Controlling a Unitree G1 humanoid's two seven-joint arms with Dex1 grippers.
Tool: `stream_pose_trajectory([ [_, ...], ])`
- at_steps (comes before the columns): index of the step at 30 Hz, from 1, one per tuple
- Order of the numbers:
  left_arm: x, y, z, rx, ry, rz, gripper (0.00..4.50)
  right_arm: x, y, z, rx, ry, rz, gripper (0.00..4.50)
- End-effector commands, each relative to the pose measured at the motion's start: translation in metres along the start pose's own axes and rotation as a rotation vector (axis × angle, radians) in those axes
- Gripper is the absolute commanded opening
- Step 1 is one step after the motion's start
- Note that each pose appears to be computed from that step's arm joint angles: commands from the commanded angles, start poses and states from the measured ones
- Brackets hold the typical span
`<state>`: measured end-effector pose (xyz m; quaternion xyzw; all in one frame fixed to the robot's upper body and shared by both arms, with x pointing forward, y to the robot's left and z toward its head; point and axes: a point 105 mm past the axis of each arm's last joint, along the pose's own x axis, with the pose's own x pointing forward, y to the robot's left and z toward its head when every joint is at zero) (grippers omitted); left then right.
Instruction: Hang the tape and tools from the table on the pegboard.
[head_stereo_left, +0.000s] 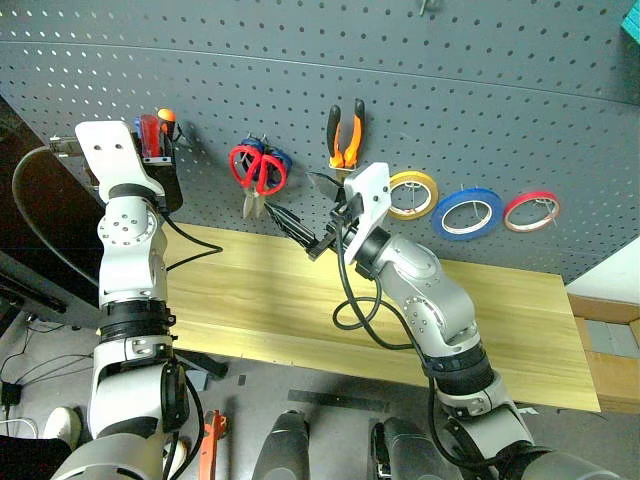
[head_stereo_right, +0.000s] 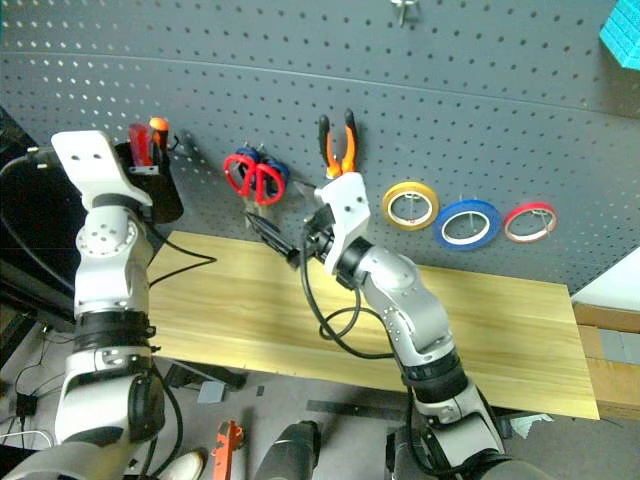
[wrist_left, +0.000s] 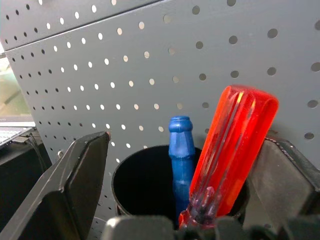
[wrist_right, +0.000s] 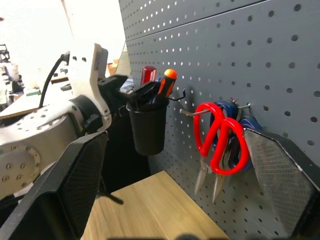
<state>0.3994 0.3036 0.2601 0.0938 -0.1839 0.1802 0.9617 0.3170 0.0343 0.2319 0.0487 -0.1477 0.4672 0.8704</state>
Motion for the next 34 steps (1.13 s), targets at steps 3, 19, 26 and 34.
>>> stream_pose_trajectory([
  [3, -0.032, -0.008, 0.027, -0.076, -0.022, -0.026, 4.48, -0.022, 0.014, 0.015, -0.032, -0.024, 0.055, 4.5],
  [19, -0.176, -0.111, -0.064, -0.171, 0.556, -0.345, 4.48, -0.114, -0.038, -0.036, -0.088, 0.246, -0.331, 4.5],
  [26, -0.159, -0.131, -0.093, -0.196, 0.583, -0.442, 4.48, -0.154, -0.089, -0.067, -0.082, 0.391, -0.712, 4.5],
  [34, -0.148, -0.147, -0.113, -0.188, 0.583, -0.553, 4.48, -0.173, -0.109, -0.088, -0.104, 0.486, -0.835, 4.5],
])
